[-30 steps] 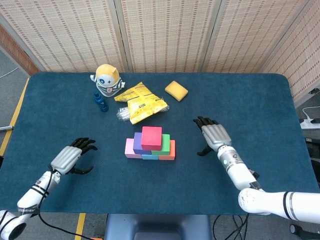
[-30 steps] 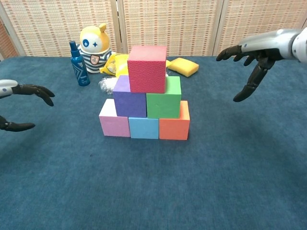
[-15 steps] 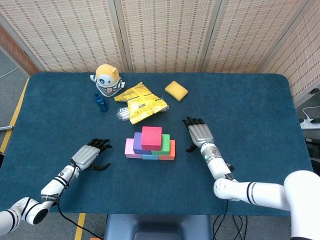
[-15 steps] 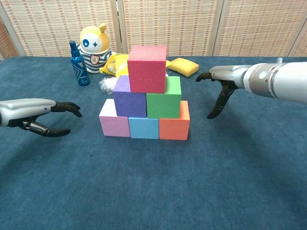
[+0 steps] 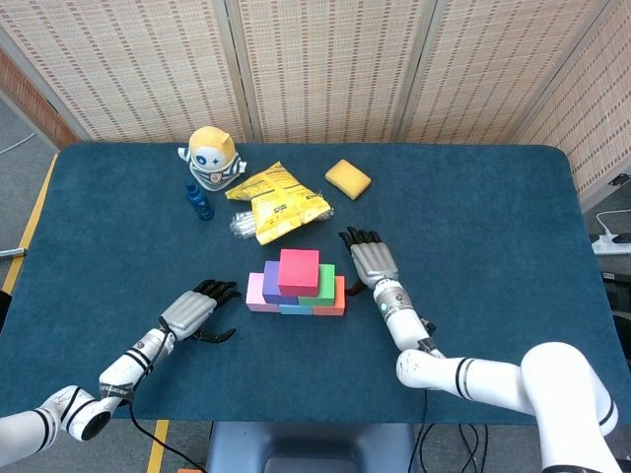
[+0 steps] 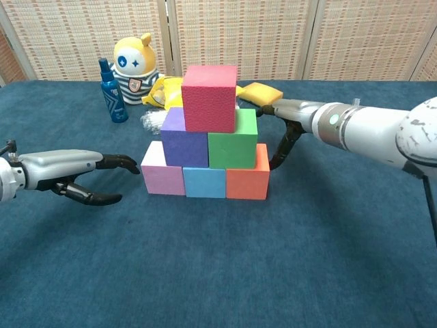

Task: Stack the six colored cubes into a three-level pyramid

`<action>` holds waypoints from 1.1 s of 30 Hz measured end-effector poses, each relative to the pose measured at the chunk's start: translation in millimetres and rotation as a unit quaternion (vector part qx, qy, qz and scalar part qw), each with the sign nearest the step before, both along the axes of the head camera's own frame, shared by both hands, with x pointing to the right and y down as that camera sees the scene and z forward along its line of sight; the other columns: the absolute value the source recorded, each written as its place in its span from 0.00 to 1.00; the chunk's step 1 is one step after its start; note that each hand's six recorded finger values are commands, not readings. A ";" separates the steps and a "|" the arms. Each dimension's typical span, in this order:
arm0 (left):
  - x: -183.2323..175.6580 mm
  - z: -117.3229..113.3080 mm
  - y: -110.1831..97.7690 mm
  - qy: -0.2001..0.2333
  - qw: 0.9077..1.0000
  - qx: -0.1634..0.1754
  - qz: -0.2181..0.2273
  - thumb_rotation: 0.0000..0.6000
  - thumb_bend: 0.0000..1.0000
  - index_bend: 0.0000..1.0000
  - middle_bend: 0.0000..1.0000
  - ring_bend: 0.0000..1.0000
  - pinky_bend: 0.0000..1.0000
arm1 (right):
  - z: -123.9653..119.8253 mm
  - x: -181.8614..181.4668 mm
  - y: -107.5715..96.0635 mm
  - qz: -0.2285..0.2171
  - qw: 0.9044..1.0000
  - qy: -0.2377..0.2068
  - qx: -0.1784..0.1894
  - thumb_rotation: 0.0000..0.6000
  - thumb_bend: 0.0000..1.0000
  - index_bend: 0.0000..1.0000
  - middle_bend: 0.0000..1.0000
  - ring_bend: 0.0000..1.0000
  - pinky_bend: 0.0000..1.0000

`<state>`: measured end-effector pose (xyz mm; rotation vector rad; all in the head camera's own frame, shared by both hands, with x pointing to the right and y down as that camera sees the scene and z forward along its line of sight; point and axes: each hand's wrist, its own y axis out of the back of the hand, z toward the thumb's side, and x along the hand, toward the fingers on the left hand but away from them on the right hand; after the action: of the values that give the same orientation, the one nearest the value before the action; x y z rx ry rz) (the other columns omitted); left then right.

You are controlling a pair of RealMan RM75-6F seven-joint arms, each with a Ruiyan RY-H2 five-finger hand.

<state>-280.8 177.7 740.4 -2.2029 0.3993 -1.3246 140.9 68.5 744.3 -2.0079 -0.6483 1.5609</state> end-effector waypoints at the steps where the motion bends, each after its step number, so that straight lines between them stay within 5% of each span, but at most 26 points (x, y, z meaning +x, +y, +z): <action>1: 1.4 0.3 0.2 0.001 1.000 0.000 0.001 0.30 0.33 0.11 0.00 0.00 0.00 | 1.5 -1.8 0.1 0.001 1.000 -0.001 0.000 1.00 0.00 0.00 0.02 0.00 0.08; 33: 22.6 10.2 -1.9 0.008 1.000 -0.005 0.023 0.30 0.33 0.11 0.00 0.00 0.00 | 9.5 -10.6 2.8 -0.007 1.000 -0.001 -0.004 1.00 0.00 0.00 0.02 0.00 0.07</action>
<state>-258.1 175.8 750.7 -2.2186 0.3468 -1.2890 130.3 71.2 753.8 -2.0156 -0.6281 1.5554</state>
